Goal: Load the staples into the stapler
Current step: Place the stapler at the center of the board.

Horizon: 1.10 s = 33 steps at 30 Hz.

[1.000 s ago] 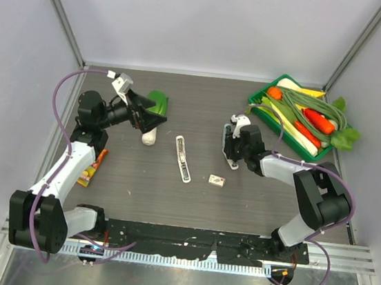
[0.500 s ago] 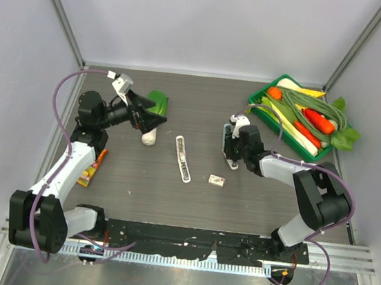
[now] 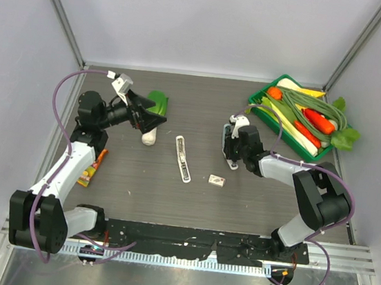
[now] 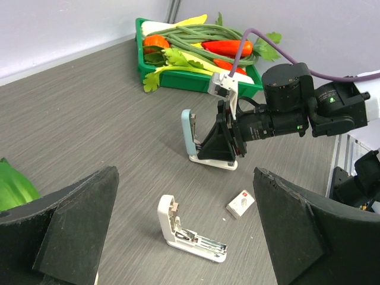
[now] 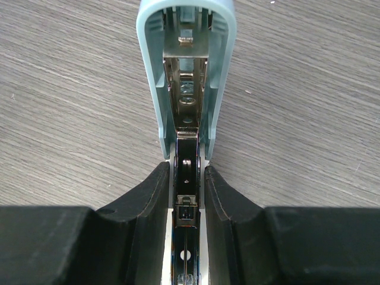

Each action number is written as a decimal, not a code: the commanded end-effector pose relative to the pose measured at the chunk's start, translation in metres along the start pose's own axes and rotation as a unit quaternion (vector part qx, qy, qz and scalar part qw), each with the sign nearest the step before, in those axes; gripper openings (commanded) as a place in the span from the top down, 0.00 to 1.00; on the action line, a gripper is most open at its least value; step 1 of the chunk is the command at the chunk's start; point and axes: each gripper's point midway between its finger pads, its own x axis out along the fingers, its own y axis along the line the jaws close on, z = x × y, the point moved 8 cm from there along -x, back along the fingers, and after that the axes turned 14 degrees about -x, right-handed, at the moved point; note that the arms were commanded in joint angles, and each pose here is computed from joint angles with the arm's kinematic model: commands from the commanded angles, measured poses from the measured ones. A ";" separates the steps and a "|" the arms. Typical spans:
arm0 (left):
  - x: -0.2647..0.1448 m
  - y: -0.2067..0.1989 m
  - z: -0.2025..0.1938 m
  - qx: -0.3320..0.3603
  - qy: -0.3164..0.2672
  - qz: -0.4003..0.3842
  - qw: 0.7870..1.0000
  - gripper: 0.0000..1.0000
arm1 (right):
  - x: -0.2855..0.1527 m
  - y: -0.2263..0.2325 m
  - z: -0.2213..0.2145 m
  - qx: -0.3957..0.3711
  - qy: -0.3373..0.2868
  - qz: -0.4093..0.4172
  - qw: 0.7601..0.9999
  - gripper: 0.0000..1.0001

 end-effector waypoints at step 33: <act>-0.004 -0.001 0.007 0.026 -0.015 -0.001 1.000 0.00 | -0.008 0.006 0.013 -0.003 -0.012 0.000 1.000 0.65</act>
